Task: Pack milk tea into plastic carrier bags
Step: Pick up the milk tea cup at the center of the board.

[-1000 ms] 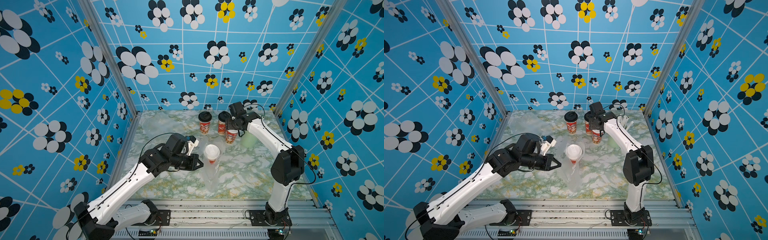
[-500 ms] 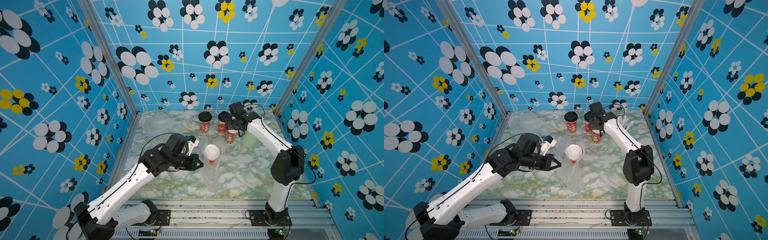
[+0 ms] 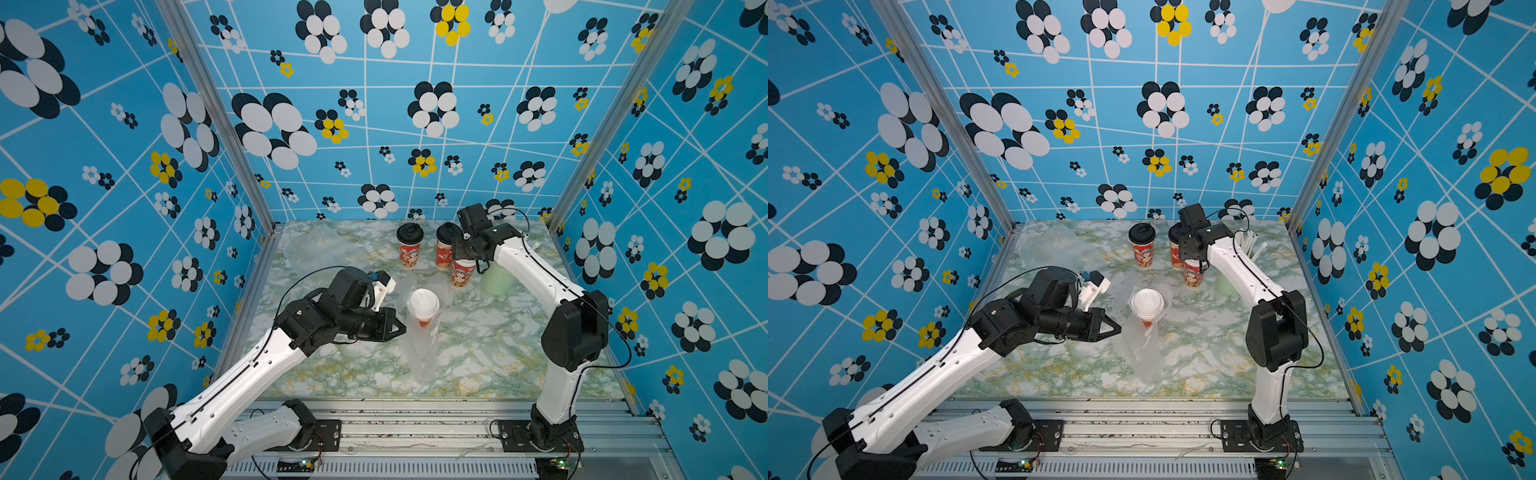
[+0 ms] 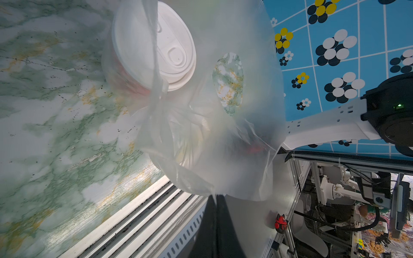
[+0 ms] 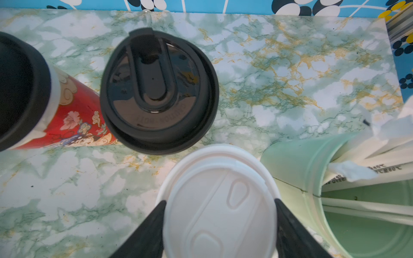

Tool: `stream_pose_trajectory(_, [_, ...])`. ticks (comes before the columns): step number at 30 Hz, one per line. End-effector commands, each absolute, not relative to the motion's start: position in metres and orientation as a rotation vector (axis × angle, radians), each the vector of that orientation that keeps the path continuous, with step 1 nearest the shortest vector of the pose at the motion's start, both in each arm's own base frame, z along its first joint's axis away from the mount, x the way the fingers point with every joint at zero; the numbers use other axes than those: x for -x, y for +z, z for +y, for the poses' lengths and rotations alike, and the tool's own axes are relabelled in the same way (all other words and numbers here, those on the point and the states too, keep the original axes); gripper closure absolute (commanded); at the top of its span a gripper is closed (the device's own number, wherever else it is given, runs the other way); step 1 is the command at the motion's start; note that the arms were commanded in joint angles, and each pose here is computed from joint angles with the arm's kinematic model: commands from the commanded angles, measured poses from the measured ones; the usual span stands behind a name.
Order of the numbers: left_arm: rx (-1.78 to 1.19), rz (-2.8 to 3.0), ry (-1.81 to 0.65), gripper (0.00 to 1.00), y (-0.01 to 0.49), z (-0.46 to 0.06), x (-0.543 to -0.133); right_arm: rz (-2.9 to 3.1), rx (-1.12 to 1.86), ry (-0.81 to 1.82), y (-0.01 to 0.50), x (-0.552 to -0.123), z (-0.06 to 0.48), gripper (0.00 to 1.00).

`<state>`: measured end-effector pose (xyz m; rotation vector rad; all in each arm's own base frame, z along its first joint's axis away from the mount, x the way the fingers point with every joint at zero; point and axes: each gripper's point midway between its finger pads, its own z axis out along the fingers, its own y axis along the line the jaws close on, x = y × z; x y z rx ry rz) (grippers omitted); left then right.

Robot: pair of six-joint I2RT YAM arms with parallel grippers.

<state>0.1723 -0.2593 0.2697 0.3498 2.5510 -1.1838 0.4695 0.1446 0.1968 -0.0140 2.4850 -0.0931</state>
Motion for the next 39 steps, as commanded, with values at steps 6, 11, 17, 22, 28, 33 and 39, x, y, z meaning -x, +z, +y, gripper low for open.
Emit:
stream_pose_trajectory(6, [-0.342,2.529,-1.204,1.00,0.271,-0.261,-0.174,2.435,-0.002,-0.061,0.267,-0.440,0.132,0.37])
stream_pose_trajectory(11, [-0.346,2.526,-1.203,1.00,0.271,-0.262,-0.175,2.424,-0.002,-0.038,0.301,-0.411,0.127,0.40])
stream_pose_trajectory(17, [-0.338,2.521,-1.204,1.00,0.269,-0.262,-0.176,2.427,0.009,-0.036,0.340,-0.367,0.124,0.41])
stream_pose_trajectory(22, [-0.341,2.519,-1.197,1.00,0.268,-0.262,-0.176,2.426,0.020,-0.022,0.367,-0.335,0.128,0.42])
stream_pose_trajectory(28, [-0.341,2.527,-1.177,1.00,0.265,-0.261,-0.177,2.396,0.035,0.059,0.395,-0.302,0.139,0.42])
stream_pose_trajectory(33, [-0.344,2.540,-1.167,1.00,0.259,-0.260,-0.176,2.371,0.062,0.142,0.414,-0.280,0.152,0.43])
stream_pose_trajectory(39, [-0.341,2.542,-1.152,1.00,0.255,-0.259,-0.177,2.325,0.071,0.229,0.438,-0.255,0.160,0.44])
